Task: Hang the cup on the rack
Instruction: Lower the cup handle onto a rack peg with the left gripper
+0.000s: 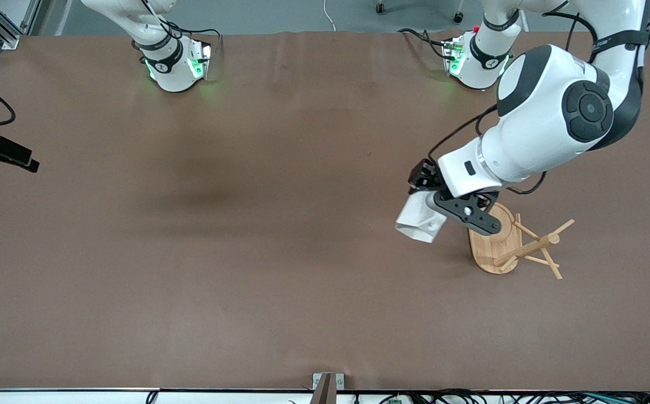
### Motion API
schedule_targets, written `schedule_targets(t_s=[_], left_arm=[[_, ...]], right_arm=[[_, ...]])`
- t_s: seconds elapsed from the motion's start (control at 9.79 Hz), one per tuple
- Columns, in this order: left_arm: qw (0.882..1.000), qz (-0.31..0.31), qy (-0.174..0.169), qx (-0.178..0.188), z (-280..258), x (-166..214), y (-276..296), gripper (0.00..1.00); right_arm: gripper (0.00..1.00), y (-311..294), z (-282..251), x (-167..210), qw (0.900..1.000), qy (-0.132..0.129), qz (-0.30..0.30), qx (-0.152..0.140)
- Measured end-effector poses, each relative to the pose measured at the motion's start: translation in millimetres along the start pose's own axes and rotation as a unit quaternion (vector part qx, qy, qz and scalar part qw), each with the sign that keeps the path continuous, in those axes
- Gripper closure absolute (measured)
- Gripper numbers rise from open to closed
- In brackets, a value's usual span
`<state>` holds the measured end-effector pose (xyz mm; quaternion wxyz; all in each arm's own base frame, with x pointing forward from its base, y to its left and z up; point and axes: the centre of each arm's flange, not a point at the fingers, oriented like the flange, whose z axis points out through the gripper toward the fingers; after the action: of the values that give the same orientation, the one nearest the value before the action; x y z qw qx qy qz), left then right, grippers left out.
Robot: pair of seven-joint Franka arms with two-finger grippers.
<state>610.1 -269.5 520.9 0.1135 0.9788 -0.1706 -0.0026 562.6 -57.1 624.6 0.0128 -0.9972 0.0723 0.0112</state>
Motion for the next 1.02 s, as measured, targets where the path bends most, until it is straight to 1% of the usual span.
schedule_targets(t_s=[0.2,0.41,0.61,0.72,0.82,0.92,1.02], left_arm=[[0.999,-0.037,-0.023,0.017,3.3,-7.6,-2.1,0.26],[0.998,-0.045,-0.046,0.022,23.9,-17.3,-15.8,0.26],[0.998,-0.041,-0.042,0.025,30.2,-31.2,-44.6,0.26],[0.998,-0.038,-0.034,0.028,30.2,-40.5,-58.0,0.26],[0.998,-0.039,-0.022,0.032,34.9,-50.9,-65.2,0.26],[0.998,-0.040,-0.017,0.036,44.0,-61.7,-67.5,0.26],[0.998,-0.035,-0.021,0.038,53.5,-71.0,-68.3,0.26]], right_arm=[[0.00,-1.0,-22.2,-22.8,1.000,-0.008,0.021,0.000],[0.00,-1.7,-32.0,-28.3,1.000,0.000,0.025,0.001],[0.00,2.4,-42.5,-27.5,0.999,0.015,0.028,-0.005],[0.00,3.4,-46.1,-27.7,0.999,0.019,0.029,-0.006],[0.00,3.5,-46.8,-27.6,0.999,0.020,0.029,-0.007],[0.00,3.5,-47.0,-27.3,0.999,0.020,0.029,-0.007],[0.00,3.7,-47.0,-27.0,0.999,0.020,0.029,-0.007]])
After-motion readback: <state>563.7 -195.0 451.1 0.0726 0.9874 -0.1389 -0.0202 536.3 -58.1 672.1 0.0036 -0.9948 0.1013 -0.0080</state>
